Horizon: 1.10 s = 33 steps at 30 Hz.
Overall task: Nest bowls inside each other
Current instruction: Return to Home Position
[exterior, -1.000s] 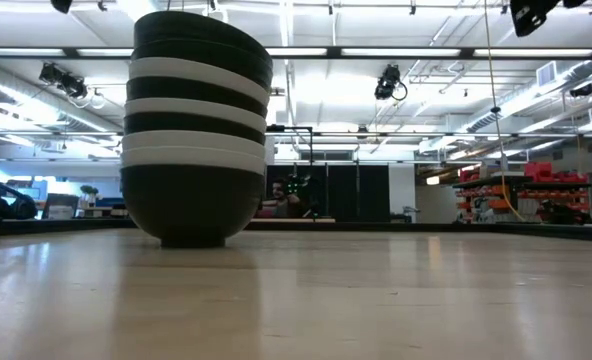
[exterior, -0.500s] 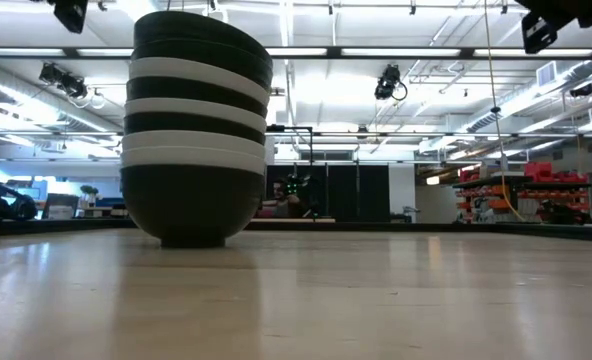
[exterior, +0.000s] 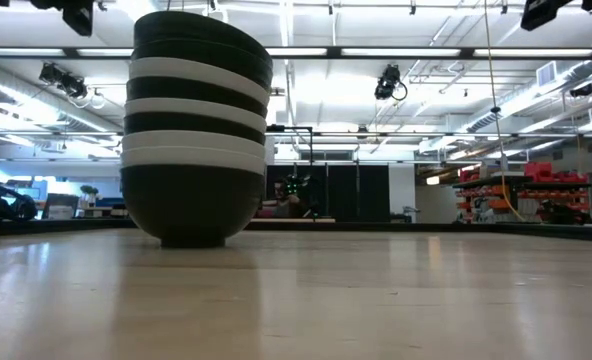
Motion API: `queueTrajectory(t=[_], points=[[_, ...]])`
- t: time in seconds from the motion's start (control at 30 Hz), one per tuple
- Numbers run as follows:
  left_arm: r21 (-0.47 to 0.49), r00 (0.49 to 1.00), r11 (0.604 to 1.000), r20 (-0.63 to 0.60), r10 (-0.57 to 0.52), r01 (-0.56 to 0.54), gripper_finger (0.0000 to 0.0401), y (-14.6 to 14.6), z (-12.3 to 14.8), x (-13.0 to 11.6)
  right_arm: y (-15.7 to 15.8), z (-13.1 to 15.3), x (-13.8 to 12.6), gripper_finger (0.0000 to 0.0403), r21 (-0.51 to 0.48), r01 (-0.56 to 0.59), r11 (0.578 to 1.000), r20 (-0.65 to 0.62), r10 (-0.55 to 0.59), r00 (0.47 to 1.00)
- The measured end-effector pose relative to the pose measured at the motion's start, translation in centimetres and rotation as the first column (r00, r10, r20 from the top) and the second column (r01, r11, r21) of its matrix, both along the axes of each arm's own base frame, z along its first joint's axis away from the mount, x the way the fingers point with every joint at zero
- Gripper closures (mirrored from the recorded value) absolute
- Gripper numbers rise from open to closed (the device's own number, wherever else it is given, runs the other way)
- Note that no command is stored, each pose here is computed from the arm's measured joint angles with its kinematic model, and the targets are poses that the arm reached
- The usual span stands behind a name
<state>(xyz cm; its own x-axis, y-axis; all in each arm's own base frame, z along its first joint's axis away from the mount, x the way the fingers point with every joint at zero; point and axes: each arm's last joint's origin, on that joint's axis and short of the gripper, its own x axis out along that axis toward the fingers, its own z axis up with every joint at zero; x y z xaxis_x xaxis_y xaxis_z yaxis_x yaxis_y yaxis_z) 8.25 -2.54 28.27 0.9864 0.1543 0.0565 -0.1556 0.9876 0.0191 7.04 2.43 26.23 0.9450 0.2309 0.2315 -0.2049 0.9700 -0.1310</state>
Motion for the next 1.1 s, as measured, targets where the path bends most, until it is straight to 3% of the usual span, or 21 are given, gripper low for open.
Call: queueTrajectory(t=[0.27,0.57,0.73,0.9,1.1], points=[[0.053,1.000,0.999,0.025,0.007,-0.008,0.0401,0.3,0.4,0.8,0.2,-0.5,0.3,0.0403,-0.048,-0.009,0.999,0.070,0.013,0.997],[0.084,0.997,0.995,0.049,0.052,-0.056,0.0401,0.8,-3.2,2.0,0.2,-0.7,0.4,0.0403,-0.053,-0.012,0.999,0.061,0.015,0.998],[0.084,0.995,0.994,0.066,0.071,-0.076,0.0401,1.3,-4.6,1.7,0.5,-2.2,1.0,0.0403,-0.059,-0.008,0.998,0.072,0.012,0.997],[0.075,0.985,0.993,0.152,0.077,-0.090,0.0401,1.7,-5.2,1.1,0.5,-2.9,1.0,0.0403,-0.057,0.001,0.998,0.100,0.005,0.995],[0.110,0.983,0.989,0.167,0.080,-0.100,0.0401,1.9,-5.8,0.8,0.6,-3.4,1.2,0.0403,-0.057,-0.003,0.998,0.082,0.007,0.997]])
